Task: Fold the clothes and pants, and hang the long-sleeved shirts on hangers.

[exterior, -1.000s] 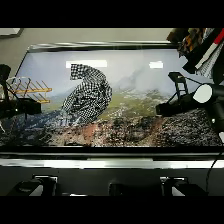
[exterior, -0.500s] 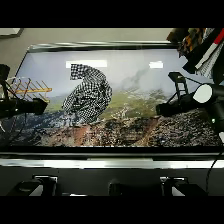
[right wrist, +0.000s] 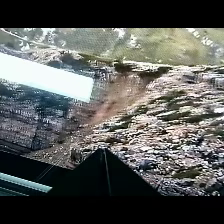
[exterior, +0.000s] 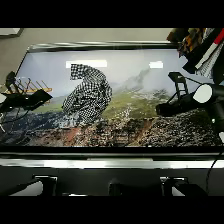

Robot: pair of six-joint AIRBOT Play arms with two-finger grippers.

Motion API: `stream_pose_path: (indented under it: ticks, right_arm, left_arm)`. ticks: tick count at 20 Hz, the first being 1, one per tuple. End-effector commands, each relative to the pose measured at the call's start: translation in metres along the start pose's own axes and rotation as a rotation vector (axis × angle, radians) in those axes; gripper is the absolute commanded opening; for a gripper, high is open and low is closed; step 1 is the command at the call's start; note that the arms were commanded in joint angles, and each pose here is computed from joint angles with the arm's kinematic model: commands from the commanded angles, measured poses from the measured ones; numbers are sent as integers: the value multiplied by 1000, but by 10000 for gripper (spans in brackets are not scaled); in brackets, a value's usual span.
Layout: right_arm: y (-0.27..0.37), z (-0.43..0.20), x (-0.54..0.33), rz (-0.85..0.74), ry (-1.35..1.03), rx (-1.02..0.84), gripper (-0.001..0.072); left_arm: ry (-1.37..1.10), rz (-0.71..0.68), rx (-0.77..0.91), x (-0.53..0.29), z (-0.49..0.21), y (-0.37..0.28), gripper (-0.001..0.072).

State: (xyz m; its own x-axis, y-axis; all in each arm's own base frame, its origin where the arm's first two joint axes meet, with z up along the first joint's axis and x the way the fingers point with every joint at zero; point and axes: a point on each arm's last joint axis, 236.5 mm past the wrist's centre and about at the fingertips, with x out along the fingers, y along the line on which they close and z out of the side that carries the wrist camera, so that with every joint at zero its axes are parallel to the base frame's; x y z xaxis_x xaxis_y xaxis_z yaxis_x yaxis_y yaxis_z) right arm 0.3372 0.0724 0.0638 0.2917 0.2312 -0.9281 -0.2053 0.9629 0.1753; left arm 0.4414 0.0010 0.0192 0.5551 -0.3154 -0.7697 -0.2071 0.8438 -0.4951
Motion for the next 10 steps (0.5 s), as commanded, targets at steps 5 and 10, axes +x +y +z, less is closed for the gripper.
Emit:
stream_pose_path:
  ticks: [5, 10]
  right_arm:
    - [5, 0, 0, 18, -2, 64, 40]
    - [34, 39, 28, 198, -78, 348, 674]
  left_arm:
    - [131, -160, -77, 127, 4, -8, 712]
    - [162, -176, -41, 144, -3, -23, 30]
